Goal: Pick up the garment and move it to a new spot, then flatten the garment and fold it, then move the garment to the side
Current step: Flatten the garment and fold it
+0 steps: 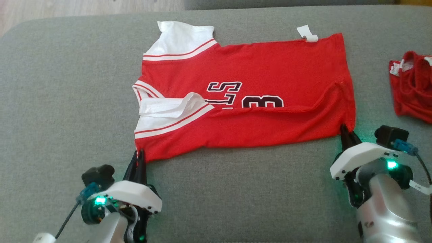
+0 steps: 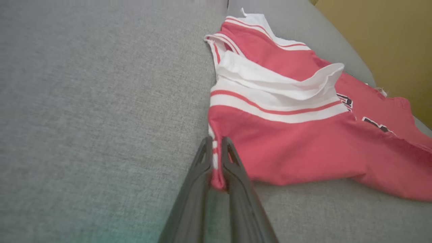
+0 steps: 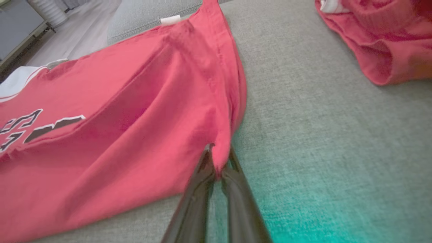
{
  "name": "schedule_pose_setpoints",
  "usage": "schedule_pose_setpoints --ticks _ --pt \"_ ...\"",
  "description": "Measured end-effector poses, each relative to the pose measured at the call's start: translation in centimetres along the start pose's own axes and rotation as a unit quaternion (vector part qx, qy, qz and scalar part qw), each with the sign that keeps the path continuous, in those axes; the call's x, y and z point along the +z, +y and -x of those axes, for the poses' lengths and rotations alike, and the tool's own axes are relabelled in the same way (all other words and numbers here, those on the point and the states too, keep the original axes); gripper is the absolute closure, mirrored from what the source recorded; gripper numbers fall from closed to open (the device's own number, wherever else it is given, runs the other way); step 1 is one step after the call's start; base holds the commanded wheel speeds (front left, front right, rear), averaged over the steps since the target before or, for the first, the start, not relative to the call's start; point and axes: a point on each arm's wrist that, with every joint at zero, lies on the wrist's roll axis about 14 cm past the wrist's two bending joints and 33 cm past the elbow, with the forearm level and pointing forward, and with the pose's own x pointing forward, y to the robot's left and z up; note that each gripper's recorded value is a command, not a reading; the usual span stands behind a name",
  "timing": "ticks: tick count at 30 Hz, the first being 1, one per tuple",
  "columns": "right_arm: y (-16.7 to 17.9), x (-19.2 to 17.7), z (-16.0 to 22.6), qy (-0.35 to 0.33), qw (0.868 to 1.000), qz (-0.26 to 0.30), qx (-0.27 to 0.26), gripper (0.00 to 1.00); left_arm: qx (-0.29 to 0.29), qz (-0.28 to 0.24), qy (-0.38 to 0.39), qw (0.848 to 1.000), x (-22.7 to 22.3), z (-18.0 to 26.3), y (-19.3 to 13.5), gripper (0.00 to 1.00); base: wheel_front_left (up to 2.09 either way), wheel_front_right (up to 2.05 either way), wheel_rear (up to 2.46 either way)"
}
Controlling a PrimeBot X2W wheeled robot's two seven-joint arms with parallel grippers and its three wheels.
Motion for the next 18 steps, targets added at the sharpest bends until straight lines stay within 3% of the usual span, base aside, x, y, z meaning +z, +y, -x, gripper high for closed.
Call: schedule_pose_setpoints --ticks 6,15,18 --pt "0.2 1.3 0.4 -0.026 0.999 -0.023 0.002 1.0 -0.015 -0.011 -0.046 0.999 2.5 0.5 -0.8 1.0 0.0 0.0 0.0" --pt "0.8 6.5 2.3 -0.093 0.993 -0.067 0.02 1.0 -0.06 -0.059 -0.121 0.989 7.4 3.1 -2.8 1.0 0.0 0.0 0.0" --pt "-0.8 4.4 4.7 -0.07 0.994 -0.084 0.008 1.0 -0.067 -0.072 -0.106 0.99 6.7 5.2 -2.9 1.0 0.0 0.0 0.0"
